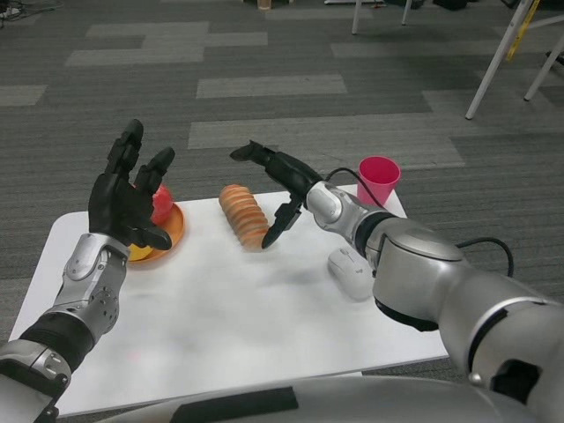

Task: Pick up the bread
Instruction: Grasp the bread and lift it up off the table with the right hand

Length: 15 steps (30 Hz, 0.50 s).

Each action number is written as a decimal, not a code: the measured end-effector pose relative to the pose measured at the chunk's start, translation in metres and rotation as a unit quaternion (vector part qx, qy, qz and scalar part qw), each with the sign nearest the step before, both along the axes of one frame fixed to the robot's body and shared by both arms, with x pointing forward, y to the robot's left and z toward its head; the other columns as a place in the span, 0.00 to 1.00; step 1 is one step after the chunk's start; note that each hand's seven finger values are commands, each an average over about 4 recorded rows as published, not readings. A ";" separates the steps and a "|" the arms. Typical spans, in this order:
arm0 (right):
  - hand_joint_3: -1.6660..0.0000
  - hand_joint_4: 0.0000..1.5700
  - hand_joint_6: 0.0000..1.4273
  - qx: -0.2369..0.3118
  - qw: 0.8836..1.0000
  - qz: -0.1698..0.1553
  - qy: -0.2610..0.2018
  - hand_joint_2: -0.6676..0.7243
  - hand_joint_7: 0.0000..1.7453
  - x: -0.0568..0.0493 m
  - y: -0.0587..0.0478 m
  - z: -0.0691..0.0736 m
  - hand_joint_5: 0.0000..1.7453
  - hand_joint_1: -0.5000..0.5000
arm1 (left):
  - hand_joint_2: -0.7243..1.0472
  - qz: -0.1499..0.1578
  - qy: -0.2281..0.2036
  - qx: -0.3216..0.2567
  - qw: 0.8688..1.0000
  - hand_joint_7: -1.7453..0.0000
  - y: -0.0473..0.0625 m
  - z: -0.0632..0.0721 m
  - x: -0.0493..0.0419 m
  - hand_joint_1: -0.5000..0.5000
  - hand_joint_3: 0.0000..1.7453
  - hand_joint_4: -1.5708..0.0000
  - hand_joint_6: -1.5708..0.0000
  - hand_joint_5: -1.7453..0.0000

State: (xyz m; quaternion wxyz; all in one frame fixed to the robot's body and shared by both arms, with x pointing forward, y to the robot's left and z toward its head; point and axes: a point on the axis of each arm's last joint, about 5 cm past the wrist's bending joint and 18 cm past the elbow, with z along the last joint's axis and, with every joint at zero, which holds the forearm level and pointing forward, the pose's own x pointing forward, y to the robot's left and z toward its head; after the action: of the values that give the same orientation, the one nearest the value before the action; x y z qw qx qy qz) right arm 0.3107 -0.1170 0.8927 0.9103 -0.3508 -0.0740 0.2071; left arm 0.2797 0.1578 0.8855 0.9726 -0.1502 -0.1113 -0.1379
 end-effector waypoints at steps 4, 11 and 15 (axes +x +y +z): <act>0.90 0.00 0.00 -0.022 1.000 -0.018 -0.001 0.45 0.32 0.002 -0.003 0.000 0.00 0.04 | 0.15 -0.001 0.000 0.001 1.000 1.00 0.000 0.000 -0.0001 1.00 0.03 1.00 1.00 0.71; 0.90 0.00 0.00 -0.067 0.998 -0.013 0.004 0.44 0.32 0.001 -0.003 -0.003 0.00 0.04 | 0.15 -0.002 0.001 0.000 1.000 1.00 -0.001 0.000 -0.0002 1.00 0.05 1.00 1.00 0.71; 0.90 0.00 0.00 -0.098 0.995 0.011 0.005 0.41 0.32 -0.001 0.001 -0.006 0.00 0.04 | 0.15 -0.002 0.001 0.000 1.000 1.00 -0.001 0.000 -0.0002 1.00 0.05 1.00 1.00 0.71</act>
State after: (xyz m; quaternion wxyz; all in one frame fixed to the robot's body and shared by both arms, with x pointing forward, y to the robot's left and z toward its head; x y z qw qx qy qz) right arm 0.3096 -0.1158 0.8871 0.8695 -0.4366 -0.0527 0.2248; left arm 0.2795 0.1566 0.8852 0.9724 -0.1507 -0.1104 -0.1399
